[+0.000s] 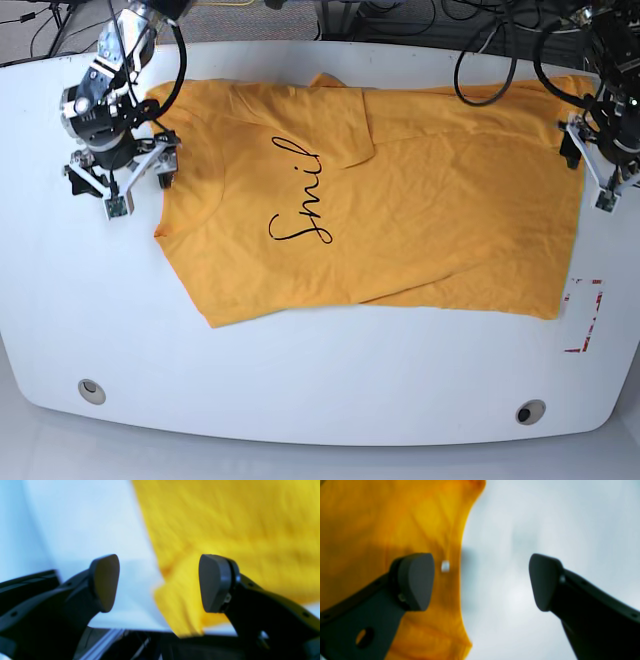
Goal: Layout the t-shirt on the table in an organized manner, then fold the t-shirt properly
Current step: 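Release the shoulder edge and move both grippers to the shirt's side edges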
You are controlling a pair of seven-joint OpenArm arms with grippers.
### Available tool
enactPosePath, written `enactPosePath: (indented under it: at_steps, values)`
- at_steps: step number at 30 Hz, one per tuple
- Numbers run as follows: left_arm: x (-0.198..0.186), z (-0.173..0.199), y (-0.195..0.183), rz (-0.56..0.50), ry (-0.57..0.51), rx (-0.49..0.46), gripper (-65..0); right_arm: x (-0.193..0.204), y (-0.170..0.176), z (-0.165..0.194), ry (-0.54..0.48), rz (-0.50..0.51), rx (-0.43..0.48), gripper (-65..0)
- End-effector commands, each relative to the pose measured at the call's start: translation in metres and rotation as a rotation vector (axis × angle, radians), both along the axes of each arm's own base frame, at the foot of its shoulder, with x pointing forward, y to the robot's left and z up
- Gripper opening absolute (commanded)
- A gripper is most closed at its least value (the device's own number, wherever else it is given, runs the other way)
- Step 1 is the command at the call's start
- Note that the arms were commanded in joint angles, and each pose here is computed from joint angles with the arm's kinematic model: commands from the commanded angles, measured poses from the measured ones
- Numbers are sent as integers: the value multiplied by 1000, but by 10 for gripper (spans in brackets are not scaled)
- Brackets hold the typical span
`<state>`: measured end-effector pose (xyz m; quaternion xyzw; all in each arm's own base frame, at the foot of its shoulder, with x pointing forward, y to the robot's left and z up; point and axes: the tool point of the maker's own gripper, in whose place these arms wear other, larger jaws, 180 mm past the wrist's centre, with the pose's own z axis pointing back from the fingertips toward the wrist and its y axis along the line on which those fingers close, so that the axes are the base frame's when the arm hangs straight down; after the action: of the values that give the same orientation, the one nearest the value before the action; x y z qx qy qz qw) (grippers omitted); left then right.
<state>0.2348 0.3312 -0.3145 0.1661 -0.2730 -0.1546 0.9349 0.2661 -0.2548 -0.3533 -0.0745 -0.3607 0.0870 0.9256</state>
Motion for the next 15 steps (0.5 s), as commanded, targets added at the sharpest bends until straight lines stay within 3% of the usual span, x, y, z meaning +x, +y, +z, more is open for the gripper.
enactPosePath:
  at_steps: [1,9,15]
  values:
    - [25,27,3,-8,-97,20,-192,23,-4,11,-53,-3,11,-84]
    - [68,72,14,28,-237,66,-192,72,0,18,-103,-6,88,-84]
    - [100,80,23,64,-281,4,-192,105,4,12,-94,-5,165,-84]
